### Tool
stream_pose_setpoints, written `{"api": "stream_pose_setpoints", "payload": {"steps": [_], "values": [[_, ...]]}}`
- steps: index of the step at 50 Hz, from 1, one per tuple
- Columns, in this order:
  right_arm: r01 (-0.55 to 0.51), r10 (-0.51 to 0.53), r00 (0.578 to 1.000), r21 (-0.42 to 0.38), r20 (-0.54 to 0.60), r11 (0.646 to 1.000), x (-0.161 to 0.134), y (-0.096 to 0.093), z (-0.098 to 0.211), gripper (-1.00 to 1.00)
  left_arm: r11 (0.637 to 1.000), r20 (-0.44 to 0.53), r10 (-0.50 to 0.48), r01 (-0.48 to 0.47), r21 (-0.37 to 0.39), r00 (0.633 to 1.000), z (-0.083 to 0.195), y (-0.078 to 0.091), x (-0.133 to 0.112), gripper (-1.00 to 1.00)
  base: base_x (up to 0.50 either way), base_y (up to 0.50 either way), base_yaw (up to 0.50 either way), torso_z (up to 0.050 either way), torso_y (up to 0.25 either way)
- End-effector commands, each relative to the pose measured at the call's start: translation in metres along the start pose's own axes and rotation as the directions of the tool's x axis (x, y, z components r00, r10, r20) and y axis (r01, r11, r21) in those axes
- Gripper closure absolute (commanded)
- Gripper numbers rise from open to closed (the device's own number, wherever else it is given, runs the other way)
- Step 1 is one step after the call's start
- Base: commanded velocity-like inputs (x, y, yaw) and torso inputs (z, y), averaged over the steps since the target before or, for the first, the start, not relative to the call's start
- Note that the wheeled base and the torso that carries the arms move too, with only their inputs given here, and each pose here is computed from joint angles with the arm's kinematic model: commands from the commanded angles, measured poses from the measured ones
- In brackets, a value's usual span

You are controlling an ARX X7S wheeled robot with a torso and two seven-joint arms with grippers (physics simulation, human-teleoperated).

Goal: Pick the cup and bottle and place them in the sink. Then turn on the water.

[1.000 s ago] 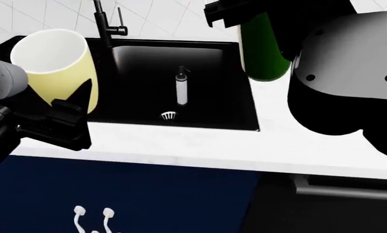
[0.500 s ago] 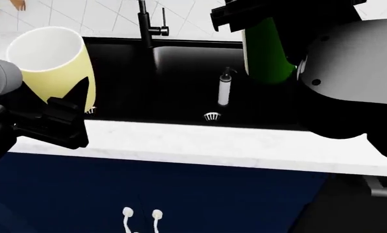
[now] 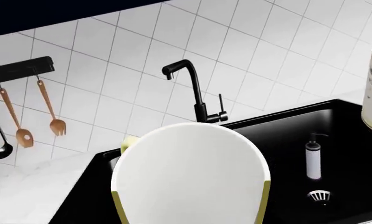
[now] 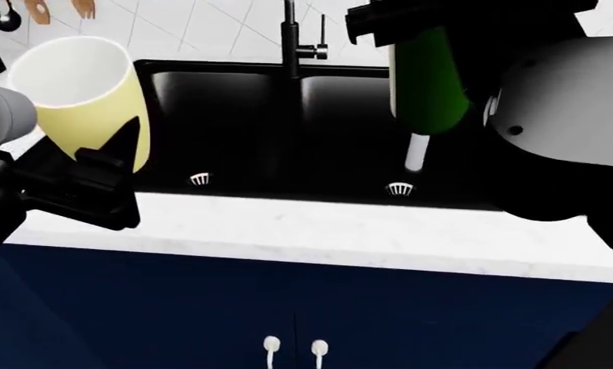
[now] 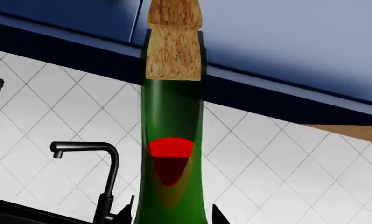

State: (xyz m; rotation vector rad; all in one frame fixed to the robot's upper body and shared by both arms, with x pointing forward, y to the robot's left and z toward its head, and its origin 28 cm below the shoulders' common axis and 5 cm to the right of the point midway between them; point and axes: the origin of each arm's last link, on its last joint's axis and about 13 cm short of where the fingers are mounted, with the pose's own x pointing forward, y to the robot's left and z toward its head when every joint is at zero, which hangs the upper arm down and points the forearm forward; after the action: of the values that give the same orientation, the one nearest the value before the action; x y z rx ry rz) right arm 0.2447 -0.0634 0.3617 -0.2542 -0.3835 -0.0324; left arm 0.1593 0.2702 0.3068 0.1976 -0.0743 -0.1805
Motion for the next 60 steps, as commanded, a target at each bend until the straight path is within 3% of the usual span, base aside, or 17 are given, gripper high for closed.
{"api": "stream_pose_setpoints", "payload": {"steps": [1,14,19,34,60], "values": [[0.09,-0.092,0.995,0.064,0.038,0.994,0.002,-0.009,0.005,1.0,1.0,0.009,0.005,-0.005,-0.012,1.0,0.002,-0.001,0.001,1.0,0.0,0.0,0.0,0.0,0.0],[0.093,-0.095,0.995,0.061,0.024,0.994,0.002,-0.01,0.004,1.0,1.0,0.011,0.007,-0.007,-0.016,1.0,0.001,0.0,0.001,1.0,0.01,-0.18,-0.29,0.001,0.001],[0.092,-0.093,0.995,0.021,0.026,0.995,0.002,-0.009,0.003,1.0,1.0,0.012,0.014,-0.014,-0.02,1.0,0.001,0.002,0.001,1.0,0.0,-0.04,0.0,0.0,0.0],[0.128,-0.128,0.991,0.001,0.029,0.992,0.003,-0.011,0.017,1.0,1.0,0.016,0.019,-0.018,-0.02,1.0,0.002,0.002,0.001,1.0,0.0,0.0,0.0,0.001,0.001],[0.205,-0.205,0.979,0.031,-0.001,0.978,0.004,-0.021,0.008,1.0,1.0,0.017,0.014,-0.014,-0.016,1.0,0.005,0.0,0.002,1.0,-0.48,-0.02,0.0,0.0,0.001]]}}
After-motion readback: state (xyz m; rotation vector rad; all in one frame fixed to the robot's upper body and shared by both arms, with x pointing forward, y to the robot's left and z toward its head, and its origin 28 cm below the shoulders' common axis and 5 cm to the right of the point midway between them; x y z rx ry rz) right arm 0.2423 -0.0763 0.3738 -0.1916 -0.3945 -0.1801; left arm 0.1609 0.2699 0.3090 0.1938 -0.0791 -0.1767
